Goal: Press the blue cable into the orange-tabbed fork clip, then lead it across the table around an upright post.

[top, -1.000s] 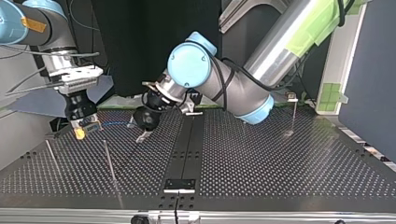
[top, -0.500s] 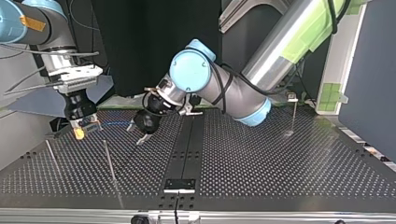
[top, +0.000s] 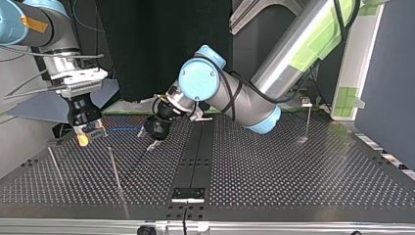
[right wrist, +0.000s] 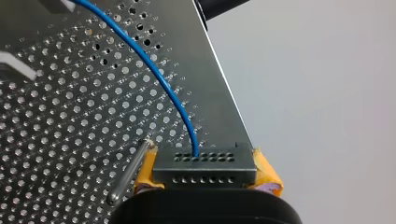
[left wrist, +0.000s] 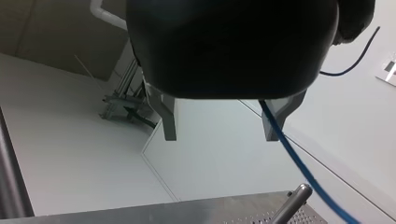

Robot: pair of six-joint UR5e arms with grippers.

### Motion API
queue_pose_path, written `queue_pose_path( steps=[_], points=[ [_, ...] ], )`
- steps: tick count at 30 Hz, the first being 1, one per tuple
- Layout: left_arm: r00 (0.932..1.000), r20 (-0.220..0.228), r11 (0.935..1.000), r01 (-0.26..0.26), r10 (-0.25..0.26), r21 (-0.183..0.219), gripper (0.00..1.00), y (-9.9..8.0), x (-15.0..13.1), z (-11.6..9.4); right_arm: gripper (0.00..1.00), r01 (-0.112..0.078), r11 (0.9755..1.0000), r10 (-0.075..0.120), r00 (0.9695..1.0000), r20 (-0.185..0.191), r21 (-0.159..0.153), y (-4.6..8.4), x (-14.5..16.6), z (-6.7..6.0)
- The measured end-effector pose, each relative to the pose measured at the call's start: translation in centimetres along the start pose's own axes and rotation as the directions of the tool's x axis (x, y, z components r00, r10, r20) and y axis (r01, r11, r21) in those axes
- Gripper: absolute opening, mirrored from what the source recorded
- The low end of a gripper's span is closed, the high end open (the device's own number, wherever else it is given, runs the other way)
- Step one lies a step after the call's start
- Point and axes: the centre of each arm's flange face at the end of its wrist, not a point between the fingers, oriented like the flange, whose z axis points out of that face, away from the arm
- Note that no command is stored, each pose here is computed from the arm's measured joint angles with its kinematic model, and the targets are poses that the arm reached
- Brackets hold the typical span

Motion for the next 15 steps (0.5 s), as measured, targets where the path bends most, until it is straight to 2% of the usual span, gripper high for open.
queue_pose_path(
  steps=[2,3,4,5,6,7,8,9,10,11,13,15],
  points=[
    [1.0000,0.001,1.0000,-0.002,0.002,-0.002,0.75,0.02,-0.01,-0.01,0.00,0.000,1.0000,0.000,1.0000,0.000,0.000,0.00,0.00,0.00],
    [1.0000,0.001,1.0000,-0.004,0.004,-0.003,0.71,0.02,-0.01,-0.02,0.00,0.001,1.0000,-0.001,1.0000,0.000,0.000,0.00,0.00,0.00],
    [1.0000,0.000,1.0000,-0.006,0.006,-0.004,0.62,0.03,0.00,-0.03,0.00,0.001,1.0000,-0.001,1.0000,0.000,0.000,0.00,-0.01,0.00],
    [1.0000,0.000,0.9999,-0.009,0.009,-0.005,0.62,0.03,0.02,-0.05,0.00,0.002,1.0000,-0.002,1.0000,0.000,0.000,0.00,-0.01,0.00],
    [0.9999,-0.002,0.9999,-0.014,0.014,-0.007,0.55,0.02,0.06,-0.08,0.00,0.002,1.0000,-0.002,1.0000,0.000,0.000,0.00,-0.01,0.00],
    [0.9998,-0.003,0.9998,-0.018,0.018,-0.009,0.43,0.02,0.10,-0.10,0.00,0.002,1.0000,-0.002,1.0000,0.000,0.000,0.00,-0.01,0.00],
    [0.9997,-0.005,0.9997,-0.022,0.022,-0.011,0.43,0.03,0.14,-0.13,0.00,0.003,1.0000,-0.003,1.0000,0.000,0.000,0.00,-0.01,0.00],
    [0.9996,-0.007,0.9995,-0.028,0.028,-0.013,0.34,0.04,0.18,-0.17,0.00,0.003,1.0000,-0.003,1.0000,0.000,-0.001,0.00,-0.01,0.00],
    [0.9995,-0.009,0.9994,-0.032,0.032,-0.016,0.18,0.05,0.20,-0.20,0.00,0.004,1.0000,-0.004,1.0000,0.000,-0.001,0.01,0.00,0.00],
    [0.9993,-0.011,0.9992,-0.036,0.036,-0.018,0.18,0.07,0.22,-0.23,0.00,0.004,1.0000,-0.004,1.0000,0.000,-0.002,0.04,0.00,0.00],
    [0.9988,-0.017,0.9986,-0.047,0.047,-0.025,0.01,0.13,0.29,-0.33,0.00,0.005,1.0000,-0.005,1.0000,-0.001,-0.004,0.13,0.02,0.01],
    [0.9977,-0.026,0.9974,-0.063,0.062,-0.035,0.01,0.18,0.37,-0.49,0.00,0.005,1.0000,-0.005,1.0000,-0.002,-0.008,0.32,0.05,0.03]
  ],
)
